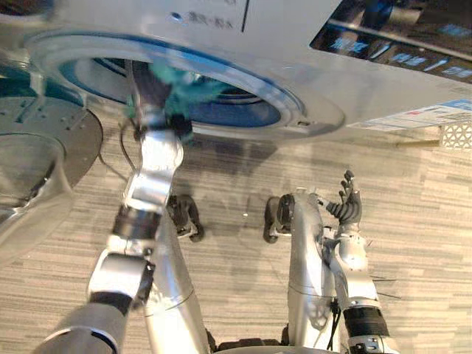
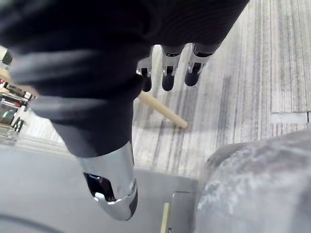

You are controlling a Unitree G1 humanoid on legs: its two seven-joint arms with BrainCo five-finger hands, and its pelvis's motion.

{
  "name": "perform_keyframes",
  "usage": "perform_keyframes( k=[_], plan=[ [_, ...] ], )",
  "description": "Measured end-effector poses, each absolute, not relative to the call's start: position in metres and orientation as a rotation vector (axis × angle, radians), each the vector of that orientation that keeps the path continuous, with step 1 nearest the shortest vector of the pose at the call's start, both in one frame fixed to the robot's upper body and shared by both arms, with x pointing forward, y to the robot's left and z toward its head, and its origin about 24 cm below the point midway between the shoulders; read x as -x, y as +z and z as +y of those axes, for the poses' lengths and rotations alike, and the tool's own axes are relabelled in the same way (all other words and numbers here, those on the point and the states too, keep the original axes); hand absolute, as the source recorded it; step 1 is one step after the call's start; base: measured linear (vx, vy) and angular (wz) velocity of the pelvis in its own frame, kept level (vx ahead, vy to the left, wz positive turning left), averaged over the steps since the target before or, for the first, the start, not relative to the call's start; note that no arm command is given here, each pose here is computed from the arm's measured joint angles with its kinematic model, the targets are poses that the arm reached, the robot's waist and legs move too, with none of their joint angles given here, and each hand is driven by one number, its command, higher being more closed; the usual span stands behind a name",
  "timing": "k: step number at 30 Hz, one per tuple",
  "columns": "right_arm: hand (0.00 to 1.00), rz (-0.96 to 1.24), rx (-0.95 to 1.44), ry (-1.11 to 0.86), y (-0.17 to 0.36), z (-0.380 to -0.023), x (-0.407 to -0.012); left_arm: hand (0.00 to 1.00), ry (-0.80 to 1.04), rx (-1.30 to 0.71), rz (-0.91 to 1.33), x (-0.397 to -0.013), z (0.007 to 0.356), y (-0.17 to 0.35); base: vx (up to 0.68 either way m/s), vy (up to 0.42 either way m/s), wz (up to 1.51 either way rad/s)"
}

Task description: Pick up the laundry basket with both hands and put the clothes into the washing machine.

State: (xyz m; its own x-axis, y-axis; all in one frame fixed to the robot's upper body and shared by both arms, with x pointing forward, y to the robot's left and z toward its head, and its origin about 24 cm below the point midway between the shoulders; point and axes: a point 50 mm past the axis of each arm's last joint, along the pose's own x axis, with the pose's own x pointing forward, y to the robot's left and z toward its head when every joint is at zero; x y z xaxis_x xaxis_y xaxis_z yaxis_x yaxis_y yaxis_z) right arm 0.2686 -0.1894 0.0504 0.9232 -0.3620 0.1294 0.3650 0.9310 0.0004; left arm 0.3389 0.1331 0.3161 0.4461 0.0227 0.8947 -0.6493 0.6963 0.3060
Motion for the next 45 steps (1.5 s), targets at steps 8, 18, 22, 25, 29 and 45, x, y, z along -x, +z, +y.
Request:
perform_keyframes(
  k=[8, 18, 22, 25, 29, 45],
  plan=[
    [0.00, -0.236, -0.005, -0.335, 0.067, -0.184, -0.271, 1.00, 0.577, -0.964, -1.406, -0.314, 0.090, 0.409, 0.01, -0.020, -0.10],
    [0.00, -0.378, -0.012, -0.323, 0.091, -0.190, -0.269, 0.00, 0.671, -1.147, -1.191, -0.348, 0.117, 0.404, 0.00, 0.007, 0.00],
    [0.00, -0.412, -0.019, -0.332, 0.099, -0.191, -0.271, 0.00, 0.636, -0.868, -0.980, -0.364, 0.138, 0.399, 0.01, -0.002, 0.03],
    [0.00, -0.407, -0.031, -0.345, 0.101, -0.194, -0.272, 0.00, 0.493, -0.525, -0.848, -0.375, 0.149, 0.383, 0.02, -0.013, 0.09],
    [0.00, -0.394, -0.034, -0.365, 0.101, -0.198, -0.272, 0.00, 0.362, -0.348, -0.787, -0.380, 0.156, 0.371, 0.03, -0.026, 0.13],
    [0.00, -0.405, 0.002, -0.380, 0.101, -0.206, -0.271, 0.00, 0.749, -0.768, -0.967, -0.352, 0.165, 0.379, 0.02, -0.032, 0.06]
  ],
)
